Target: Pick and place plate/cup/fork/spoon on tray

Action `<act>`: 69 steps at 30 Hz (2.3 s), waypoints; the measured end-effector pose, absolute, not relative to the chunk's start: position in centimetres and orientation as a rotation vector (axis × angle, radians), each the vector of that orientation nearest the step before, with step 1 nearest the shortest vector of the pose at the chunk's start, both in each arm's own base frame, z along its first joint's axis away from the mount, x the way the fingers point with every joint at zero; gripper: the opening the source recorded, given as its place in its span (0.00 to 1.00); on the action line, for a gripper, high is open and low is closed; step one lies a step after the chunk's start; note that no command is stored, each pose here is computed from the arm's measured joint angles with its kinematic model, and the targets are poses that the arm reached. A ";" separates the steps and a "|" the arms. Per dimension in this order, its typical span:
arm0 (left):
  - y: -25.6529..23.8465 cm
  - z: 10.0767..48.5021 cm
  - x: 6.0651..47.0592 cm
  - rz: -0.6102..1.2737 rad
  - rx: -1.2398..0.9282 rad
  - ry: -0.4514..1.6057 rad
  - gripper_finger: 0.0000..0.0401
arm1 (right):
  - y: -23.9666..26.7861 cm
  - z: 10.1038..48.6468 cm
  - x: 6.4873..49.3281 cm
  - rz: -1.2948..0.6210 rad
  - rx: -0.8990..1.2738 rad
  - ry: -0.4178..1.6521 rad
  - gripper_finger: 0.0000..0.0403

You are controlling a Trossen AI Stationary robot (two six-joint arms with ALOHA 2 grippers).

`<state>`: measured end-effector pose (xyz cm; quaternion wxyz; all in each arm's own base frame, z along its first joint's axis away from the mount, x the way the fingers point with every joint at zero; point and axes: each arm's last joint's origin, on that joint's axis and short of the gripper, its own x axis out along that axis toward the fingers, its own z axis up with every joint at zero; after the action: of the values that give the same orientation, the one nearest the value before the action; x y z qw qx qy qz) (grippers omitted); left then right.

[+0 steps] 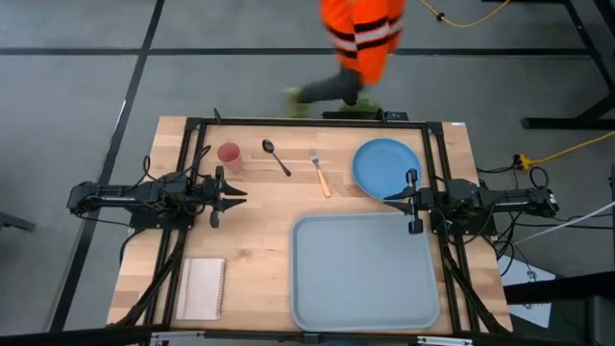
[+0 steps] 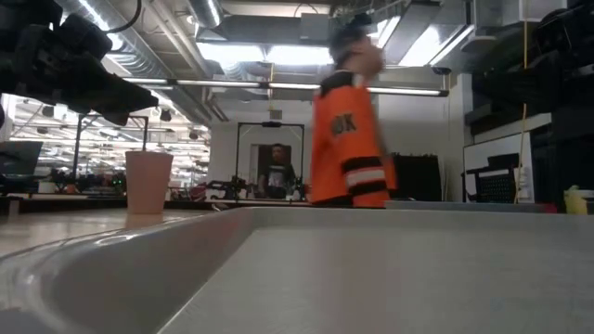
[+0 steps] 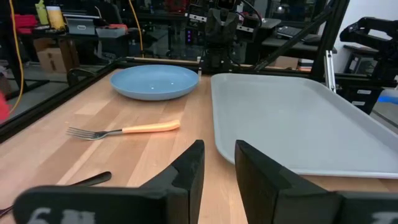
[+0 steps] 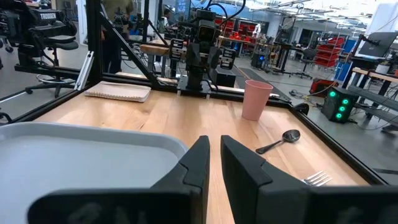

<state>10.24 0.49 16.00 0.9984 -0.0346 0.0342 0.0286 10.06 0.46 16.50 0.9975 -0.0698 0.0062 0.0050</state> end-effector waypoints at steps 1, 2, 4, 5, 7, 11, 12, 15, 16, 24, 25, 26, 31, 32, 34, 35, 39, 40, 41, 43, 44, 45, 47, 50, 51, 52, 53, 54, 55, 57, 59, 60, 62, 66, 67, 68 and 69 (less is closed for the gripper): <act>0.5 16.0 10.2 0.057 -0.069 0.068 0.21 | 0.5 16.5 10.1 0.010 -0.140 0.013 0.11; 0.5 16.0 10.2 0.057 -0.069 0.068 0.21 | 0.5 16.5 10.1 0.010 -0.140 0.013 0.11; 0.5 16.0 10.2 0.057 -0.070 0.068 0.21 | 0.5 16.5 10.1 0.010 -0.140 0.012 0.11; 0.5 16.0 10.2 0.057 -0.069 0.068 0.21 | 0.5 16.5 10.1 0.010 -0.140 0.012 0.11; 0.5 16.0 10.2 0.057 -0.069 0.068 0.21 | 0.5 16.5 10.1 0.010 -0.140 0.013 0.11; 0.5 16.0 10.2 0.057 -0.069 0.068 0.21 | 0.5 16.5 10.1 0.010 -0.140 0.012 0.11; 0.5 16.0 10.2 0.057 -0.069 0.068 0.21 | 0.5 16.5 10.1 0.010 -0.140 0.013 0.11; 0.5 16.0 10.2 0.057 -0.069 0.068 0.21 | 0.5 16.5 10.1 0.010 -0.143 0.013 0.11; 0.5 16.0 10.2 0.057 -0.069 0.068 0.21 | 0.5 16.5 10.1 0.010 -0.162 0.010 0.11; 0.5 16.0 10.2 0.057 -0.069 0.068 0.21 | 0.5 17.0 10.1 0.004 -0.265 -0.043 0.11; 0.5 16.0 10.2 0.057 -0.069 0.068 0.21 | 0.5 17.2 10.0 0.002 -0.259 -0.065 0.11; 0.5 16.0 10.2 0.057 -0.069 0.068 0.21 | 0.5 17.4 10.0 0.001 -0.238 -0.082 0.11; 0.6 16.1 10.3 0.095 0.002 0.054 0.21 | 0.5 18.3 9.9 0.006 -0.056 -0.172 0.11; 0.7 16.5 10.3 0.113 0.026 0.022 0.21 | 0.4 18.7 9.9 0.003 -0.044 -0.210 0.11; 0.7 17.4 10.2 0.135 0.033 -0.073 0.21 | 0.3 19.7 9.6 -0.037 -0.044 -0.320 0.11; 0.7 17.9 10.2 0.139 0.033 -0.124 0.21 | 0.2 20.2 9.4 -0.074 -0.053 -0.377 0.11; 0.7 20.3 9.6 0.130 0.025 -0.380 0.21 | -0.1 22.3 8.2 -0.229 -0.178 -0.598 0.11; 0.7 20.6 9.4 0.129 0.025 -0.423 0.21 | -0.1 22.6 7.9 -0.256 -0.223 -0.636 0.11; 0.7 21.1 9.2 0.135 0.022 -0.472 0.21 | -0.2 22.9 7.7 -0.281 -0.267 -0.666 0.11; 0.7 22.1 8.6 0.158 -0.013 -0.594 0.21 | -0.2 23.3 7.4 -0.326 -0.349 -0.706 0.11; 0.8 22.4 8.3 0.181 -0.030 -0.639 0.21 | -0.2 23.4 7.2 -0.344 -0.380 -0.717 0.11; 0.9 22.6 8.2 0.219 -0.052 -0.651 0.21 | -0.2 23.5 7.2 -0.357 -0.407 -0.719 0.11; 1.3 23.0 8.4 0.342 -0.112 -0.595 0.21 | -0.2 23.4 7.2 -0.380 -0.435 -0.709 0.11; 1.9 23.9 9.2 0.542 -0.170 -0.372 0.21 | -0.5 23.3 7.2 -0.456 -0.397 -0.669 0.11; 2.0 24.2 9.5 0.608 -0.167 -0.289 0.21 | -0.6 23.2 7.3 -0.492 -0.370 -0.649 0.11; 2.2 24.6 9.8 0.669 -0.151 -0.209 0.21 | -0.7 23.2 7.3 -0.536 -0.339 -0.626 0.11; 2.3 25.1 10.2 0.717 -0.132 -0.144 0.21 | -0.9 23.0 7.3 -0.586 -0.310 -0.596 0.11; 2.4 25.6 10.6 0.761 -0.118 -0.088 0.21 | -1.1 22.8 7.4 -0.628 -0.275 -0.566 0.11; 2.6 26.1 10.9 0.795 -0.116 -0.047 0.21 | -1.2 22.6 7.4 -0.670 -0.239 -0.535 0.11; 2.9 27.6 11.2 0.838 -0.130 -0.003 0.21 | -1.4 22.3 7.5 -0.744 -0.167 -0.483 0.11; 3.1 29.3 11.9 0.832 -0.165 0.017 0.21 | -1.6 21.9 7.6 -0.805 -0.111 -0.438 0.11; 3.3 29.8 12.4 0.819 -0.185 0.043 0.21 | -1.7 21.7 7.6 -0.827 -0.091 -0.422 0.11; 3.7 30.7 13.3 0.797 -0.205 0.120 0.21 | -1.7 21.5 7.7 -0.859 -0.069 -0.397 0.11; 5.3 32.2 16.1 0.829 -0.213 0.281 0.21 | -1.8 21.4 7.7 -0.869 -0.070 -0.383 0.11; 5.9 32.2 16.6 0.858 -0.213 0.343 0.21 | -1.8 21.3 7.8 -0.869 -0.074 -0.375 0.11; 6.6 32.2 17.2 0.886 -0.211 0.400 0.21 | -1.7 21.2 7.8 -0.868 -0.080 -0.362 0.11; 7.3 32.1 17.7 0.906 -0.214 0.457 0.21 | -1.8 21.1 7.9 -0.871 -0.086 -0.348 0.11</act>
<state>17.74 7.31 32.12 0.8685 -0.1021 0.2184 0.4332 7.90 -1.75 21.12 0.8911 -0.0414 -0.1675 -0.4196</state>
